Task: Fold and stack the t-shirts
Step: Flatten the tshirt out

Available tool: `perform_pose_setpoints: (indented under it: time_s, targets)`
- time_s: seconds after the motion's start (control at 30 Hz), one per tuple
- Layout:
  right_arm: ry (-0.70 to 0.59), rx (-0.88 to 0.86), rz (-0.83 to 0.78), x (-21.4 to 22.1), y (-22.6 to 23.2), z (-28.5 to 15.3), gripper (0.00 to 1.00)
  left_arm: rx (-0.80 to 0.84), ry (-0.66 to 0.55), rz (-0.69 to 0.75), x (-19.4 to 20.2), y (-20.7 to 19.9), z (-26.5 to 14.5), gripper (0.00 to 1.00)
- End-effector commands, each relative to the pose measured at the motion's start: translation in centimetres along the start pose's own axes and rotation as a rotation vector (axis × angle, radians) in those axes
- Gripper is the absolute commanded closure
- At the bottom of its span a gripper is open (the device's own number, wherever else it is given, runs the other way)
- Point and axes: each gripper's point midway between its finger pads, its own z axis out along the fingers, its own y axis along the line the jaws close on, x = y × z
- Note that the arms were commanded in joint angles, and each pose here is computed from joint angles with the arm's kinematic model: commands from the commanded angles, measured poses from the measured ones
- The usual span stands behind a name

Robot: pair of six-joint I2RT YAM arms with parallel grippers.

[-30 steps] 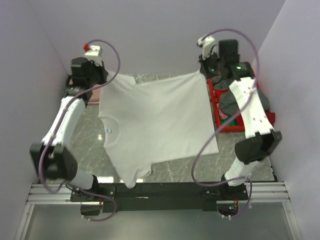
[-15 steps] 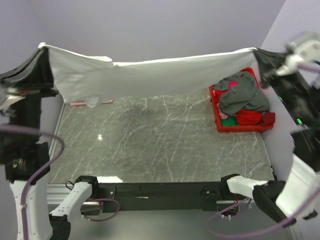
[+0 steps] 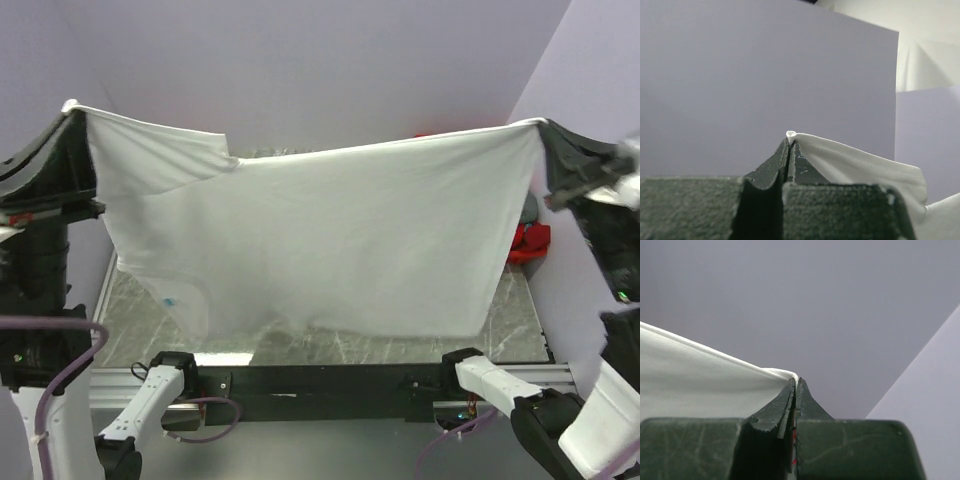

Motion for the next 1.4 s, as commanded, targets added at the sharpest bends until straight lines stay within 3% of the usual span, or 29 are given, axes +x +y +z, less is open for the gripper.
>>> perform_pose_setpoints:
  time_s: [0.0, 0.07, 0.13, 0.17, 0.2, 0.23, 0.33, 0.37, 0.43, 0.47, 0.77, 0.87, 1.07, 1.37]
  targets:
    - [0.079, -0.001, 0.005, 4.6, 0.7, 4.0, 1.0, -0.012, 0.099, -0.035, 5.0, 1.1, 0.2, 0.99]
    - [0.149, -0.039, 0.021, 8.5, 2.3, 5.6, 1.0, -0.023, 0.149, -0.053, 8.1, 1.9, 0.1, 0.99]
    - [0.175, -0.053, 0.033, 10.7, 3.2, 7.0, 1.0, -0.048, 0.261, -0.079, 14.0, 3.3, -0.6, 1.0]
    - [0.238, -0.082, 0.047, 14.0, 4.6, 7.8, 1.0, -0.051, 0.282, -0.085, 15.8, 3.7, -0.7, 0.99]
    - [0.229, -0.081, 0.046, 15.0, 4.9, 8.8, 1.0, -0.074, 0.365, -0.099, 20.3, 4.8, -1.7, 1.0]
    - [0.293, -0.113, 0.049, 18.8, 6.5, 9.4, 1.0, -0.082, 0.401, -0.105, 22.5, 5.4, -2.1, 0.99]
    - [0.319, -0.128, 0.042, 23.8, 8.2, 11.8, 1.0, -0.112, 0.57, -0.116, 31.4, 7.5, -3.8, 1.0]
    - [0.362, -0.157, 0.045, 27.5, 9.6, 12.9, 1.0, -0.136, 0.659, -0.132, 35.9, 8.6, -5.0, 1.0]
    - [0.425, -0.189, 0.065, 31.9, 11.2, 13.8, 1.0, -0.149, 0.729, -0.132, 39.8, 9.6, -5.7, 1.0]
    - [0.471, -0.216, 0.079, 35.0, 12.4, 14.9, 1.0, -0.163, 0.803, -0.146, 43.7, 10.5, -6.6, 1.0]
    - [0.725, -0.34, 0.15, 52.1, 18.6, 20.8, 1.0, -0.22, 1.152, -0.166, 62.7, 15.6, -10.8, 1.0]
    - [0.786, -0.337, 0.149, 55.4, 19.2, 22.0, 1.0, -0.254, 1.205, -0.163, 66.2, 16.9, -11.6, 1.0]
    - [0.809, -0.307, 0.132, 57.5, 18.8, 24.3, 1.0, -0.277, 1.208, -0.15, 68.6, 18.3, -10.9, 1.0]
    - [0.77, -0.249, 0.157, 56.2, 16.4, 24.1, 1.0, -0.208, 1.15, -0.139, 64.9, 16.9, -9.7, 1.0]
